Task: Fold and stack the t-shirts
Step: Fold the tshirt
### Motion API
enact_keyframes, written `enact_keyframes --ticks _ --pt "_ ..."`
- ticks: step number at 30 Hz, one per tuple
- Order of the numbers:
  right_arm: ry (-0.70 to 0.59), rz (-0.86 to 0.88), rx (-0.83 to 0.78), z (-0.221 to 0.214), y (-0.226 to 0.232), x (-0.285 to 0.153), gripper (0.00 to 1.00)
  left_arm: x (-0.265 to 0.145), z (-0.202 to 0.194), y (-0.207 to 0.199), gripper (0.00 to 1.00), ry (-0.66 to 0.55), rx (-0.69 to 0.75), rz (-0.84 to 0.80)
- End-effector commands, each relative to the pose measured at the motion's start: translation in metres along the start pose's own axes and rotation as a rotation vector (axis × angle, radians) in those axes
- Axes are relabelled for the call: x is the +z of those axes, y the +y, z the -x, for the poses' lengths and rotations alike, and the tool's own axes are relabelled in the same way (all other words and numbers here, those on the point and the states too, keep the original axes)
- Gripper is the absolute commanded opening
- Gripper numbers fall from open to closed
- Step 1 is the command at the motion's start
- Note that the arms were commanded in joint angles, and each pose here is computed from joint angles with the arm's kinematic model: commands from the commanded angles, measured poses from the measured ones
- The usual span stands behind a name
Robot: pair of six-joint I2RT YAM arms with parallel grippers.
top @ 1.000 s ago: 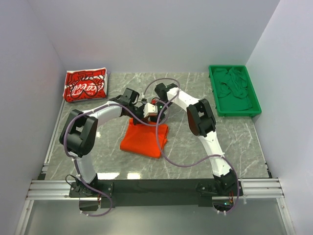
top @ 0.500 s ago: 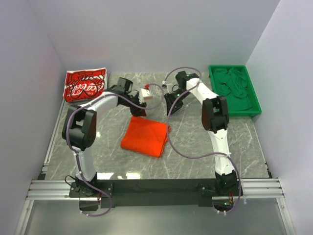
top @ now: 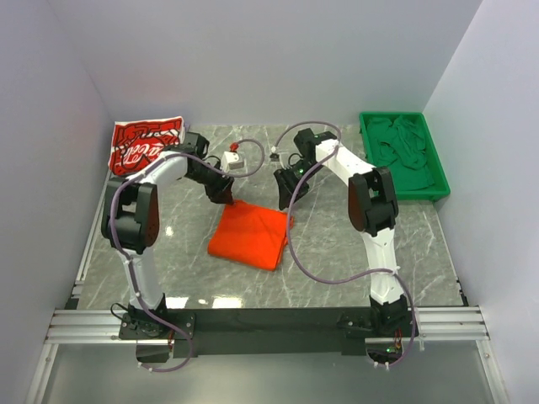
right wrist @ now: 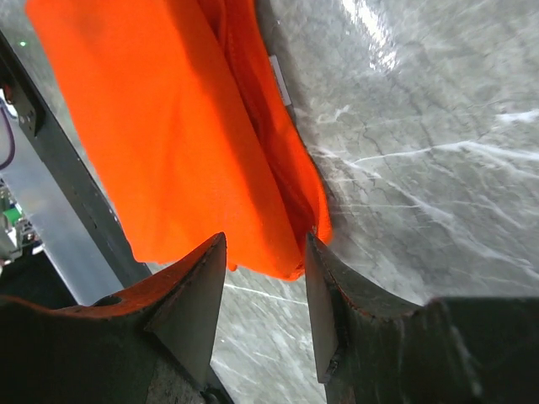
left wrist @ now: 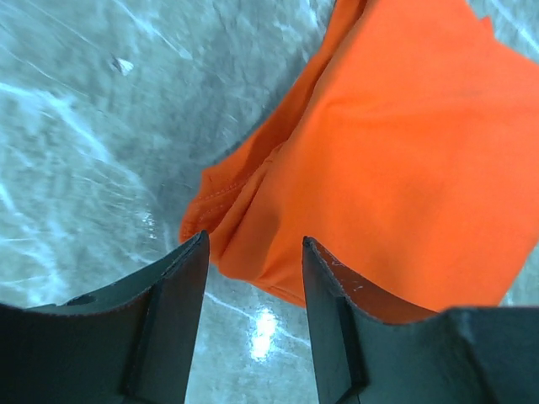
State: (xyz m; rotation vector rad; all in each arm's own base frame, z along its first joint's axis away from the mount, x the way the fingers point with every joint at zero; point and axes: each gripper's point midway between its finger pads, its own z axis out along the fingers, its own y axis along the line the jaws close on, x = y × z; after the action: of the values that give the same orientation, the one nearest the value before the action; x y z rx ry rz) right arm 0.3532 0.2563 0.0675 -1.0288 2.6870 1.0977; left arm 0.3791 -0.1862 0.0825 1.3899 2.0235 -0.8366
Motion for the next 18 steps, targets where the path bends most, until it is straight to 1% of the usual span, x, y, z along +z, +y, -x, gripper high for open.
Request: enact_keyframes --ticks 1,4,7,8,10,11,13,14,18 --pt "0.002 0.015 -0.015 0.0 0.005 0.002 0.5 0.003 -0.001 -0.001 0.54 0.015 0.024 -0.04" --pt "0.034 0.02 -0.032 -0.006 0.007 0.007 0.48 0.007 -0.01 0.005 0.53 0.046 0.03 -0.027" --pt "0.077 0.011 -0.047 -0.015 0.004 0.013 0.43 0.009 -0.014 0.006 0.51 0.058 0.041 -0.033" --pt "0.09 0.008 -0.055 -0.018 0.002 0.014 0.41 0.009 -0.013 0.007 0.48 0.059 0.052 -0.033" --pt "0.113 0.002 -0.051 -0.024 0.0 0.015 0.4 0.009 -0.014 0.006 0.43 0.062 0.045 -0.044" --pt "0.124 -0.004 -0.059 -0.027 -0.003 0.015 0.39 0.008 -0.011 0.007 0.35 0.058 0.066 -0.044" --pt "0.14 0.001 -0.061 -0.03 -0.002 0.014 0.41 0.005 -0.004 0.005 0.27 0.043 0.079 -0.05" --pt "0.149 0.007 -0.069 -0.031 -0.001 0.014 0.45 0.004 -0.003 0.005 0.25 0.039 0.079 -0.053" --pt "0.144 0.001 -0.085 -0.032 0.0 0.011 0.49 0.004 0.001 0.007 0.19 0.036 0.083 -0.051"
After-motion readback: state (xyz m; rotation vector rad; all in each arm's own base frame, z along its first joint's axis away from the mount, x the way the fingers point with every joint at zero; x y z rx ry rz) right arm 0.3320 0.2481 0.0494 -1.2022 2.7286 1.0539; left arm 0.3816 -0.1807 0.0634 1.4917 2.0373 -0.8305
